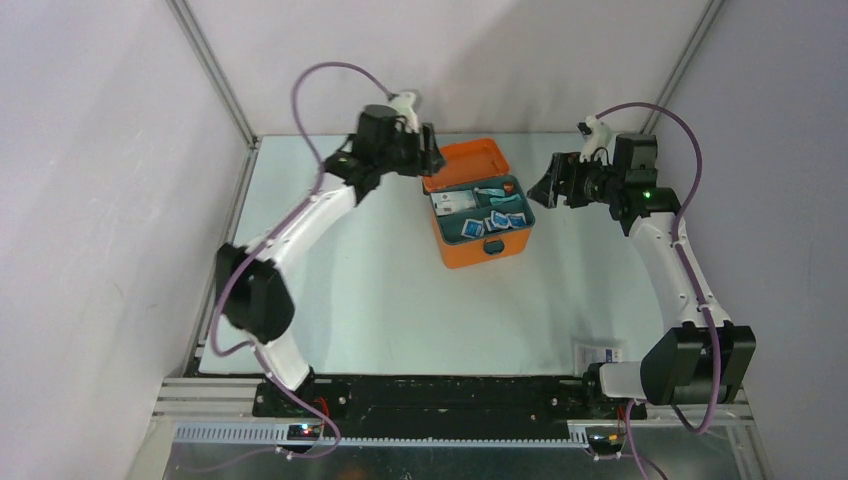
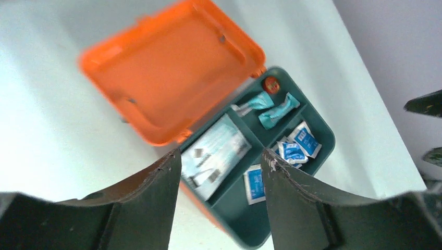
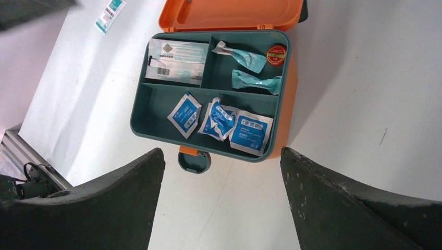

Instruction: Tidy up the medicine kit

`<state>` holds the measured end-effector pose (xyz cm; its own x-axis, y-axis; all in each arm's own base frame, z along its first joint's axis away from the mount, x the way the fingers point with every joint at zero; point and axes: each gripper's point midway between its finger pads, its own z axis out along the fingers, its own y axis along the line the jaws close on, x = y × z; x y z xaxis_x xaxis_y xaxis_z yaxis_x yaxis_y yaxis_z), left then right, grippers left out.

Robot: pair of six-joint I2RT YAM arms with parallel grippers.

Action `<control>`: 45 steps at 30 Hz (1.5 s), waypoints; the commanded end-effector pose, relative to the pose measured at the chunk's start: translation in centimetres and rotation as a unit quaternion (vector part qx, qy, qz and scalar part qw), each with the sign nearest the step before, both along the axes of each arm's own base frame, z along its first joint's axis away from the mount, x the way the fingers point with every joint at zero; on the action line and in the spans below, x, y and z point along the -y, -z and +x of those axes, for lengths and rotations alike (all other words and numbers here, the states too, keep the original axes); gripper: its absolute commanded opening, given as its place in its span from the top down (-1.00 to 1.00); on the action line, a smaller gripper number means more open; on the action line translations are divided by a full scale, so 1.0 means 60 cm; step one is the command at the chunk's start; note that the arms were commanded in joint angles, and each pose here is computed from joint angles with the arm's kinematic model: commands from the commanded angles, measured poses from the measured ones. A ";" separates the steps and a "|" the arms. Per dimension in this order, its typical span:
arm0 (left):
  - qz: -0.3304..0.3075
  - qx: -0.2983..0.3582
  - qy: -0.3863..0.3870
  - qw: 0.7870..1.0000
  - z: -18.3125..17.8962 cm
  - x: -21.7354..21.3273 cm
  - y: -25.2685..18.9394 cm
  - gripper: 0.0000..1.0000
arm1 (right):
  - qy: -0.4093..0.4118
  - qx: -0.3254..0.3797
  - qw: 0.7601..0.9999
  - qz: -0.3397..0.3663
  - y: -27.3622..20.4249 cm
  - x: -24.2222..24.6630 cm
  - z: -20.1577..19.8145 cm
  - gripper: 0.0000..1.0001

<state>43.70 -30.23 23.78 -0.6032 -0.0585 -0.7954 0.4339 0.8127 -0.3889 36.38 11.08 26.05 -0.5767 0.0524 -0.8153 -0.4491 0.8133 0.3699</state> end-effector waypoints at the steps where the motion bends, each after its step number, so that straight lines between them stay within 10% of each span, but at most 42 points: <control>1: 0.050 0.093 -0.027 0.994 -0.008 -0.138 -0.094 -0.28 | -0.003 0.024 1.000 0.009 -0.023 0.000 -0.003 -0.71; 14: 0.269 -0.077 -0.189 0.941 -0.011 -0.551 0.168 -0.23 | -0.005 0.028 0.999 0.014 -0.019 -0.001 -0.007 -0.70; 30: 0.332 -0.140 -0.138 0.923 0.151 -0.602 0.256 -0.30 | -0.002 0.027 1.000 0.011 -0.012 0.003 -0.011 -0.70; 45: 0.319 -0.256 -0.052 0.911 0.109 -0.588 0.343 -0.34 | -0.006 0.023 1.000 0.014 -0.008 0.001 -0.008 -0.70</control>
